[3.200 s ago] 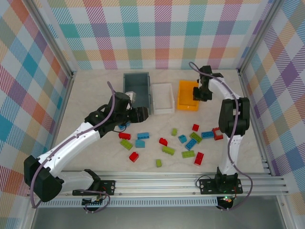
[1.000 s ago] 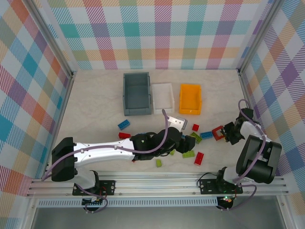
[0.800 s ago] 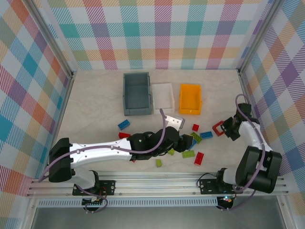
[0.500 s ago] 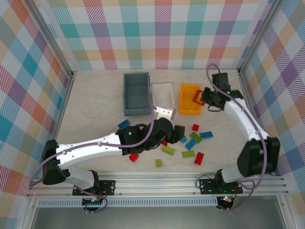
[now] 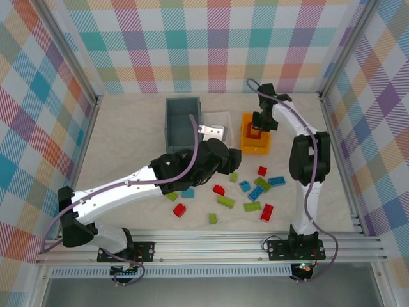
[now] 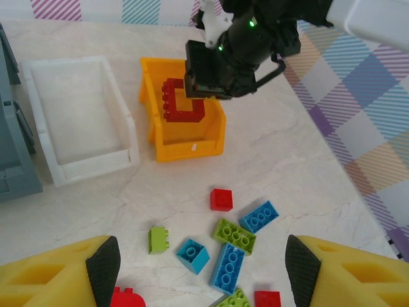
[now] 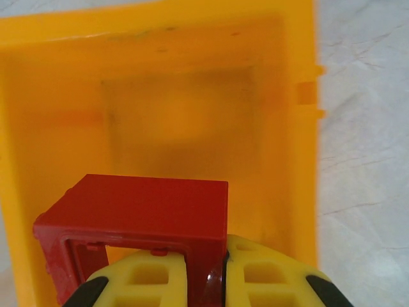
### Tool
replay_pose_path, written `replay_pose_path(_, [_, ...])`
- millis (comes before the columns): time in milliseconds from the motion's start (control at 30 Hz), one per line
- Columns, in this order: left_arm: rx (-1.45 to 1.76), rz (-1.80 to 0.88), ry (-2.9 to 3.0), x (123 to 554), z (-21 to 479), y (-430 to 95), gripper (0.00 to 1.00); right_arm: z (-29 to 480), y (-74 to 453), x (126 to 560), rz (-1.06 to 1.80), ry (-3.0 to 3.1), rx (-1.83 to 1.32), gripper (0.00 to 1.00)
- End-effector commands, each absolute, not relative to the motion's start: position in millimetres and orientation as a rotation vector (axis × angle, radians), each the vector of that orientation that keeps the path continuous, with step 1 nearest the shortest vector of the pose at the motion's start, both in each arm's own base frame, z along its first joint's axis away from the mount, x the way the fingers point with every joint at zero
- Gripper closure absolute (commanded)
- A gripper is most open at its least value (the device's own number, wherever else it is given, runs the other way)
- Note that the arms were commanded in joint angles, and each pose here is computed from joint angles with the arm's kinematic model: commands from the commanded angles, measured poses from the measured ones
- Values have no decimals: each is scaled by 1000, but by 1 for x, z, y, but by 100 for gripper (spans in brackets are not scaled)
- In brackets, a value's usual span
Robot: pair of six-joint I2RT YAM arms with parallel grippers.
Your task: Sort the legos into containers by color
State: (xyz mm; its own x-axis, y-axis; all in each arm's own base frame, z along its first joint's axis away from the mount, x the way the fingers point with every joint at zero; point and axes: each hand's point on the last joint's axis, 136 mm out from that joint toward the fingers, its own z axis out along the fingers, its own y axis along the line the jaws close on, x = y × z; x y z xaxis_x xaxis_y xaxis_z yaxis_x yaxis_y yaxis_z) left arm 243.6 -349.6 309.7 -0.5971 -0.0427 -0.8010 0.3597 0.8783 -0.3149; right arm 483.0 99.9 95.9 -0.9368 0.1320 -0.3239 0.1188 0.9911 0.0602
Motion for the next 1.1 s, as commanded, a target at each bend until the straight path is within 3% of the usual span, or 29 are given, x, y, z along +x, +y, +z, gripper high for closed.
replay_pose_path(0, [220, -530, 2163, 247, 304, -343, 29, 93, 104, 481, -4, 2843, 147, 85])
replay_pose_path(233, [220, -497, 2182, 245, 297, -336, 29, 105, 106, 487, -39, 2805, 145, 57])
replay_pose_path(533, [80, -330, 2253, 244, 279, -282, 31, 207, 121, 467, 57, 2570, 61, 54])
replay_pose_path(767, [-161, -172, 2459, 252, 220, -182, 32, 262, 206, 373, 450, 2323, -282, 49])
replay_pose_path(933, [-382, -140, 2578, 252, 173, -127, 30, 255, 259, 283, 695, 2263, -522, 46])
replay_pose_path(1067, [-429, -133, 2606, 267, 145, -104, 27, 237, 285, 228, 837, 2286, -647, 36])
